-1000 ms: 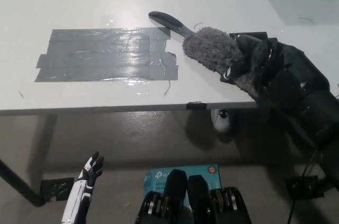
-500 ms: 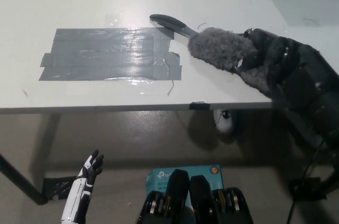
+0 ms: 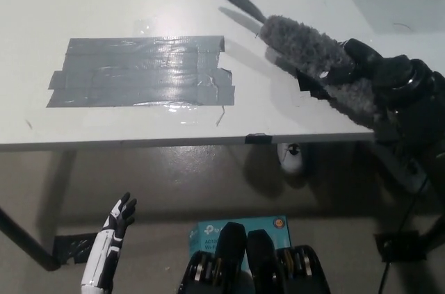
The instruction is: A grey duster is kept infront of the robot in the middle of the table and the robot extends its right arm to grab the duster, picks it up and hands it to a person
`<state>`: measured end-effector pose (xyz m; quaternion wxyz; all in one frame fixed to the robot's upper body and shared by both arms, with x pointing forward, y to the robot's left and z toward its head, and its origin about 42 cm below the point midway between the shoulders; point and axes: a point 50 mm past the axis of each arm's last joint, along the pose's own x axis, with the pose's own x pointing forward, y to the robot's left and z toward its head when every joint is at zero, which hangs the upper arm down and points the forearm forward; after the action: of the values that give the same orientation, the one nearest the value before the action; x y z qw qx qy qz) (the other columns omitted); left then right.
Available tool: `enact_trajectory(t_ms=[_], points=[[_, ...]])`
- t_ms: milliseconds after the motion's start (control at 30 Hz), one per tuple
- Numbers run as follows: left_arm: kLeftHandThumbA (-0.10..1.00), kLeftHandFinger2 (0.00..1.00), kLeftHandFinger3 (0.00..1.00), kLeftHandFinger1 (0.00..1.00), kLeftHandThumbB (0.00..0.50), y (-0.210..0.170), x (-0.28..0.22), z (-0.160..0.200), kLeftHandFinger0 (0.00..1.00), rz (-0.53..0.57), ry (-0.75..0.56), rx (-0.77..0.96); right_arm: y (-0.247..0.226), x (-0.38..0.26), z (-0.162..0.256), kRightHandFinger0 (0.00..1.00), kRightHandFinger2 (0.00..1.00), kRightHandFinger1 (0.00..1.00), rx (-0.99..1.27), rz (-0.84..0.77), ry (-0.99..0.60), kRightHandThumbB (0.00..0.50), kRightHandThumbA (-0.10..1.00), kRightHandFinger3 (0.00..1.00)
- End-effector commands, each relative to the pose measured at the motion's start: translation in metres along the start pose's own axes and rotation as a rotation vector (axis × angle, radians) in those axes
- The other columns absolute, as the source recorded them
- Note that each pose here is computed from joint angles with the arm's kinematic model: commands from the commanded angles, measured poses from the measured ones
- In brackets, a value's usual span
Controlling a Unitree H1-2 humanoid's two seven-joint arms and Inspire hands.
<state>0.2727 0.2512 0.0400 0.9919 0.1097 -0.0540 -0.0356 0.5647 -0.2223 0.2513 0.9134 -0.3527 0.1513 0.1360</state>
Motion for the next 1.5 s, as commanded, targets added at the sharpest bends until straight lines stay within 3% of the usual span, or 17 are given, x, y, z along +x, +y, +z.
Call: enact_trajectory(t_ms=[0,33,67,100,167,267,400,500,533,600,700,1000,1133,1467], points=[[1.0,1.0,1.0,1.0,0.311,0.009,0.005,0.006,1.0,0.028,-0.047,0.001,-0.004,-0.004,0.012,0.13,1.0,0.7,0.159,0.033,-0.119,0.2,-0.1,0.87],[1.0,1.0,1.0,1.0,0.308,0.009,0.006,0.006,1.0,0.028,-0.048,0.001,-0.005,-0.005,0.011,0.15,0.96,0.67,0.177,0.027,-0.128,0.161,-0.1,0.91],[1.0,1.0,1.0,1.0,0.308,0.01,0.006,0.006,1.0,0.029,-0.049,0.004,-0.006,-0.006,0.01,0.08,0.71,0.6,0.268,0.018,-0.149,0.206,-0.1,0.91],[1.0,1.0,1.0,1.0,0.308,0.01,0.006,0.006,1.0,0.03,-0.05,0.007,-0.006,-0.007,0.01,0.06,0.68,0.58,0.309,0.016,-0.155,0.214,-0.1,0.92],[1.0,1.0,1.0,1.0,0.302,0.01,0.006,0.006,1.0,0.033,-0.05,0.012,-0.006,-0.007,0.009,0.04,0.74,0.57,0.402,0.02,-0.178,0.222,-0.1,0.93],[1.0,1.0,1.0,1.0,0.3,0.01,0.006,0.007,1.0,0.038,-0.056,0.001,-0.002,-0.012,0.013,0.0,0.99,0.52,0.746,0.076,-0.256,0.222,-0.1,1.0],[1.0,1.0,1.0,1.0,0.293,0.01,0.007,0.008,1.0,0.043,-0.059,0.007,0.003,-0.019,0.031,0.0,0.98,0.45,1.008,0.141,-0.336,0.209,-0.1,1.0],[1.0,1.0,1.0,1.0,0.302,0.011,0.009,0.008,1.0,0.042,-0.061,0.006,0.005,-0.029,0.05,0.0,0.91,0.44,1.207,0.194,-0.431,0.214,-0.1,1.0],[1.0,1.0,1.0,1.0,0.307,0.011,0.01,0.009,1.0,0.042,-0.064,0.002,0.007,-0.034,0.059,0.0,0.89,0.37,1.26,0.209,-0.481,0.21,-0.1,1.0],[1.0,1.0,1.0,1.0,0.308,0.011,0.01,0.01,1.0,0.041,-0.067,0.002,0.008,-0.038,0.066,0.0,0.87,0.34,1.298,0.221,-0.521,0.218,-0.1,1.0],[1.0,1.0,1.0,1.0,0.308,0.012,0.011,0.011,1.0,0.041,-0.071,0.009,0.011,-0.047,0.078,0.0,0.86,0.3,1.33,0.237,-0.58,0.226,-0.1,1.0],[1.0,1.0,1.0,1.0,0.314,0.012,0.014,0.013,1.0,0.037,-0.076,0.02,0.022,-0.08,0.107,0.0,0.86,0.27,1.324,0.273,-0.697,0.168,-0.1,1.0],[1.0,1.0,1.0,1.0,0.311,0.012,0.014,0.013,1.0,0.036,-0.076,0.019,0.027,-0.081,0.108,0.0,0.94,0.3,1.348,0.28,-0.684,0.157,-0.1,1.0],[1.0,1.0,1.0,1.0,0.309,0.013,0.012,0.012,1.0,0.039,-0.075,0.027,0.048,-0.078,0.109,0.0,0.9,0.32,1.374,0.321,-0.625,0.143,-0.1,1.0]])
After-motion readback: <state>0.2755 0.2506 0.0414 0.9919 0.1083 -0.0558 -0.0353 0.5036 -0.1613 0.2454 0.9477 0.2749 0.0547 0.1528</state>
